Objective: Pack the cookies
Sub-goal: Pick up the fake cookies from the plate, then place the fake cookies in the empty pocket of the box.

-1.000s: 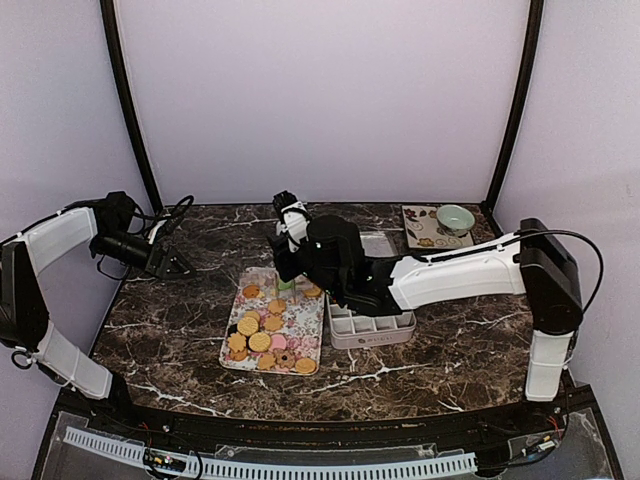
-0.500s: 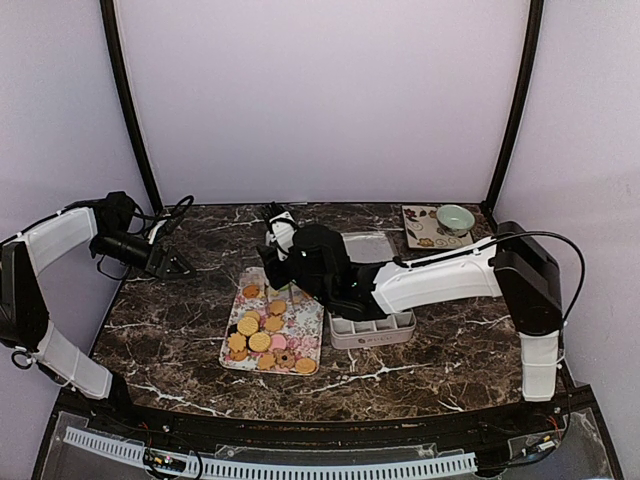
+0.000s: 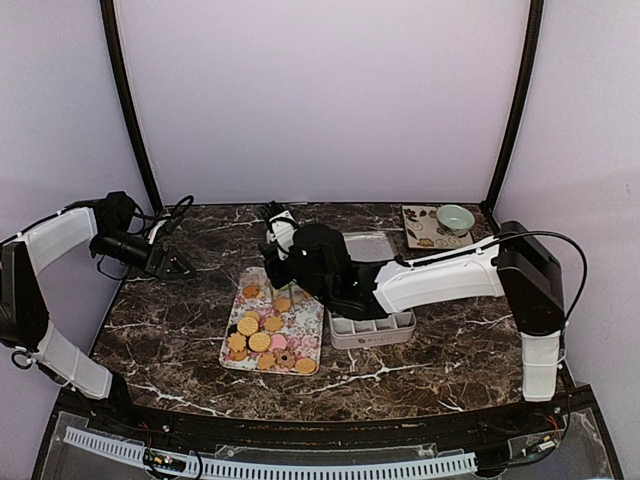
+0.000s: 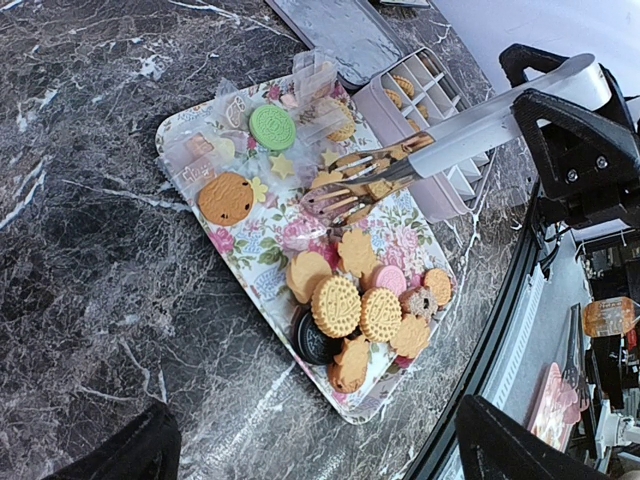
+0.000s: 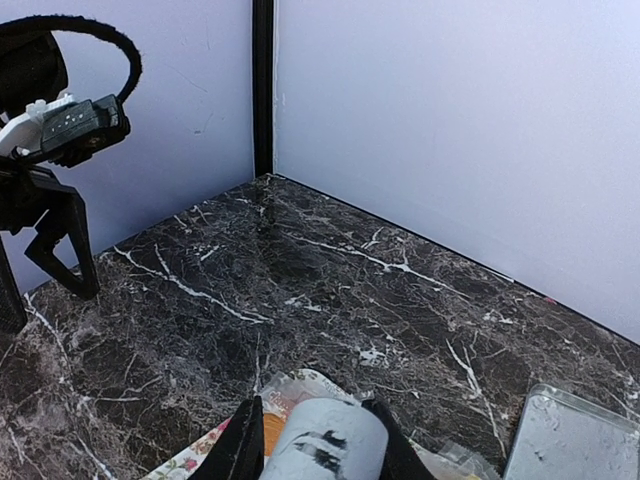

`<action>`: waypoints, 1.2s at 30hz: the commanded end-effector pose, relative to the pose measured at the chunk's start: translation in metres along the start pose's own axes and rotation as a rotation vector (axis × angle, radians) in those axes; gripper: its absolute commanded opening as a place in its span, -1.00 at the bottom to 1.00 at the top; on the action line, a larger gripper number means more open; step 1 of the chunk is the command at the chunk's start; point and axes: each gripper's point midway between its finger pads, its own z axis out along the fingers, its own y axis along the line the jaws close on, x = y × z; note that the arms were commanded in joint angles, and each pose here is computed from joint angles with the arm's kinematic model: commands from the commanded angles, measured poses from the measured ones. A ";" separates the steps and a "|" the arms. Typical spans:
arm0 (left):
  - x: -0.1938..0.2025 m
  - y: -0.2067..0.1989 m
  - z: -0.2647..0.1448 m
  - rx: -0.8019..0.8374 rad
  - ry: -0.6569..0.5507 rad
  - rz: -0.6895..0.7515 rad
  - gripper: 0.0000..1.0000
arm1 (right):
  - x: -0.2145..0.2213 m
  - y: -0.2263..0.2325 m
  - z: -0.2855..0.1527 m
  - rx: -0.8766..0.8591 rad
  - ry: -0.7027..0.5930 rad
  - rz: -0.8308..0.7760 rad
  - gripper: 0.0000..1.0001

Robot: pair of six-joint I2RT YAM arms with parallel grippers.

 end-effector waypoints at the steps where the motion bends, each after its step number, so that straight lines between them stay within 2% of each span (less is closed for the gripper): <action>1: -0.004 -0.008 -0.008 0.004 -0.026 0.021 0.97 | -0.061 -0.017 -0.021 0.044 -0.120 0.011 -0.76; 5: -0.004 -0.009 -0.009 0.000 -0.027 0.024 0.97 | -0.100 -0.044 -0.047 0.080 -0.184 0.024 -0.76; 9: -0.004 -0.009 -0.009 0.003 -0.027 0.025 0.97 | -0.116 -0.076 -0.079 0.127 -0.201 0.015 -0.77; 15: -0.005 -0.009 -0.008 0.005 -0.029 0.027 0.97 | -0.082 -0.132 -0.126 0.253 -0.113 -0.016 -0.79; 22: -0.004 -0.008 -0.007 0.007 -0.028 0.023 0.97 | -0.040 -0.188 -0.173 0.379 -0.038 0.019 -0.79; 28: -0.006 -0.006 -0.006 0.011 -0.027 0.014 0.97 | -0.016 -0.206 -0.184 0.433 0.007 0.019 -0.79; 36: -0.008 -0.007 -0.007 0.009 -0.029 0.013 0.97 | -0.023 -0.212 -0.174 0.432 -0.013 0.021 -0.80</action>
